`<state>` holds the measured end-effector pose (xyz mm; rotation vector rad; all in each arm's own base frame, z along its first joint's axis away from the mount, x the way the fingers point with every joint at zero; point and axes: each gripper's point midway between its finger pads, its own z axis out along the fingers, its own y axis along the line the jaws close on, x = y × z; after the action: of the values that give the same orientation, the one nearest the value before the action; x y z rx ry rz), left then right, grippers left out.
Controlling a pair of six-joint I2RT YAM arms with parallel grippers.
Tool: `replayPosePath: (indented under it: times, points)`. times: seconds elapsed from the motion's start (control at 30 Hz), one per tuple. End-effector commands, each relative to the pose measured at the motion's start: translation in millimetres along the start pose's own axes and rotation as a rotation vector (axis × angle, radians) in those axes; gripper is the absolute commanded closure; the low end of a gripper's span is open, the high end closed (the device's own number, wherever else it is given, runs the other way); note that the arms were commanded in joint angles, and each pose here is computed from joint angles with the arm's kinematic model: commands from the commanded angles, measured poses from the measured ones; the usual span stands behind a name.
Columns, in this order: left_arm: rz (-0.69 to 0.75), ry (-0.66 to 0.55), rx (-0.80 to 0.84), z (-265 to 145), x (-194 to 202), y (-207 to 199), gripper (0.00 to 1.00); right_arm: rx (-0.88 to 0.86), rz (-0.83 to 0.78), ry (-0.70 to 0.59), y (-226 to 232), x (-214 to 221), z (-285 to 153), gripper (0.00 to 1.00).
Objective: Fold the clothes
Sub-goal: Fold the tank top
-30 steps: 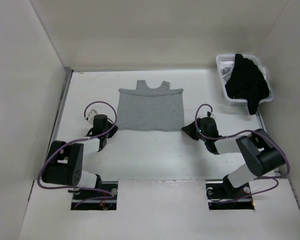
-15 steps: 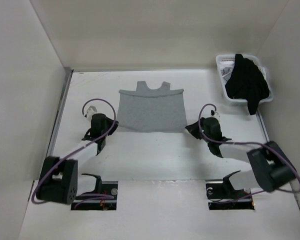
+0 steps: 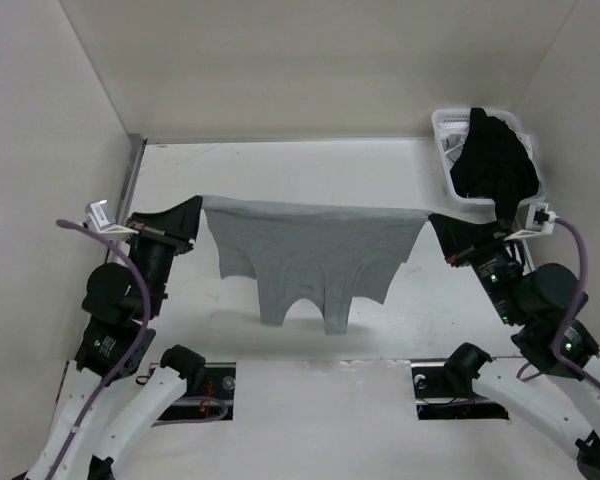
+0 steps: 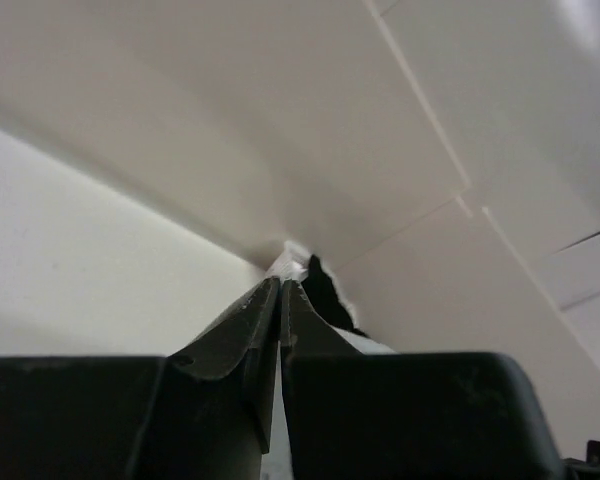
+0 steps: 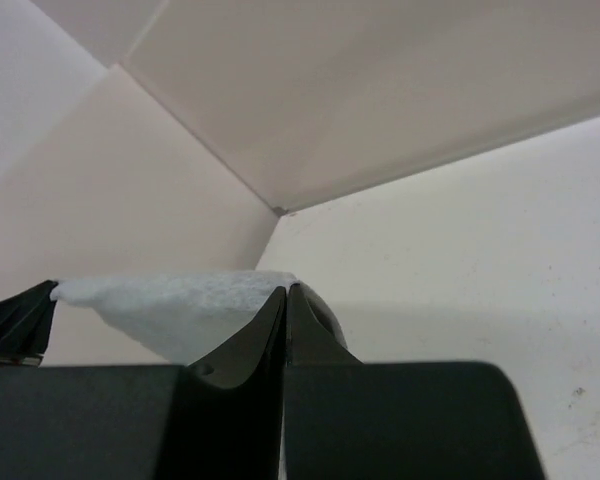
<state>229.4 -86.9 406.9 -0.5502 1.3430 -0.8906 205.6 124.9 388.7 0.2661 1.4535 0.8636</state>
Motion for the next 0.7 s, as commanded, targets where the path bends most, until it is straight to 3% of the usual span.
replayPosePath:
  times: [0.0, 0.13, 0.3, 0.47, 0.67]
  points:
    - [0.063, 0.023, -0.100, -7, 5, 18, 1.00, 0.112, -0.139, 0.094, -18, 8, -12, 1.00]
    - [0.107, 0.077, -0.185, 9, 34, 45, 0.99, 0.106, -0.169, 0.168, -18, 38, 9, 1.00]
    - [0.164, 0.144, -0.333, 45, 74, 105, 0.98, 0.141, -0.125, 0.262, -57, 98, 61, 0.99]
    - [0.170, 0.204, -0.470, 111, 105, 184, 0.98, 0.215, -0.028, 0.356, -122, 146, 140, 0.99]
    - [0.140, 0.227, -0.558, 194, 118, 244, 0.98, 0.298, 0.022, 0.397, -185, 156, 234, 0.99]
